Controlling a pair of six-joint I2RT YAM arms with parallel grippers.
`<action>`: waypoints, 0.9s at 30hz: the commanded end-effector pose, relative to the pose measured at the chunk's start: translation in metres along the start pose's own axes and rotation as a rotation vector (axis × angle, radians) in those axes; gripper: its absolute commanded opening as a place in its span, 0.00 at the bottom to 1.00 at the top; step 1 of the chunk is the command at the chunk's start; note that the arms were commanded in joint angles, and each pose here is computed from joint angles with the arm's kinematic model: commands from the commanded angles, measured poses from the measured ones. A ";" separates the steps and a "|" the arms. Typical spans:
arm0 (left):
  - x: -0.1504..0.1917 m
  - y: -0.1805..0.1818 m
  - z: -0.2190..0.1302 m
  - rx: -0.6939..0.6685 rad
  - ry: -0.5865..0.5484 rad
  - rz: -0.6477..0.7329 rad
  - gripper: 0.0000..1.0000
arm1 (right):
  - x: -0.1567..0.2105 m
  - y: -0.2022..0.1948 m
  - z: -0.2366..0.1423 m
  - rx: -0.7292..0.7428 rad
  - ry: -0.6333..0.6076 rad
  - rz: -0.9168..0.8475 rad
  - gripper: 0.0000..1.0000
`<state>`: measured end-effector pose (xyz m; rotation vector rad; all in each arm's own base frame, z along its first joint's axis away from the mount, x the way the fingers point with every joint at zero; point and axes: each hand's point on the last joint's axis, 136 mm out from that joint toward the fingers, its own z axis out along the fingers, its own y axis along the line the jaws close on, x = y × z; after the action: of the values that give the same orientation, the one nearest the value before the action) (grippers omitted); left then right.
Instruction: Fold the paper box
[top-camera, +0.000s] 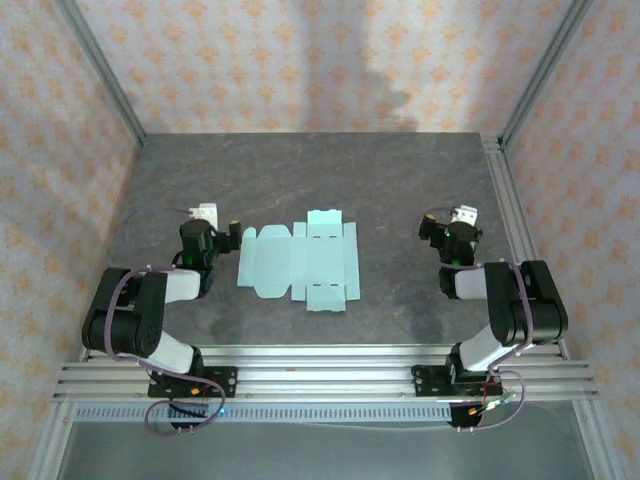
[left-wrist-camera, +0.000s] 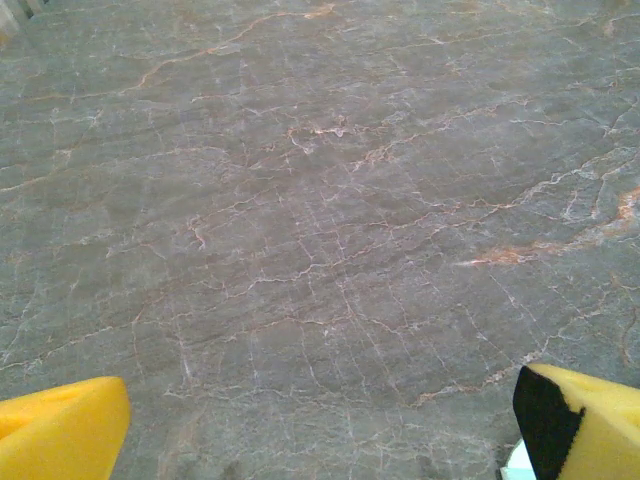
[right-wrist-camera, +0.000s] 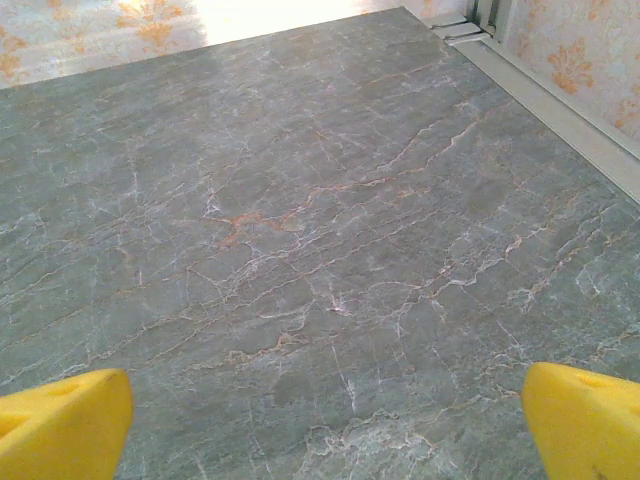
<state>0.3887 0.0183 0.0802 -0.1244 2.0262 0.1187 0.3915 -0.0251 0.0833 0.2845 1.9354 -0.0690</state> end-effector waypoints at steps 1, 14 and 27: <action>-0.015 0.005 0.000 -0.026 -0.046 -0.018 1.00 | -0.010 0.001 0.001 -0.011 -0.035 -0.002 0.99; -0.015 0.005 0.000 -0.026 -0.047 -0.018 1.00 | -0.010 0.001 0.001 -0.011 -0.035 -0.002 0.99; -0.029 0.008 -0.011 -0.057 0.002 0.007 1.00 | -0.020 -0.005 -0.009 0.018 -0.074 0.020 0.99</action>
<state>0.3866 0.0214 0.0845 -0.1344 2.0439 0.1410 0.3913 -0.0255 0.0852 0.2842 1.9293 -0.0714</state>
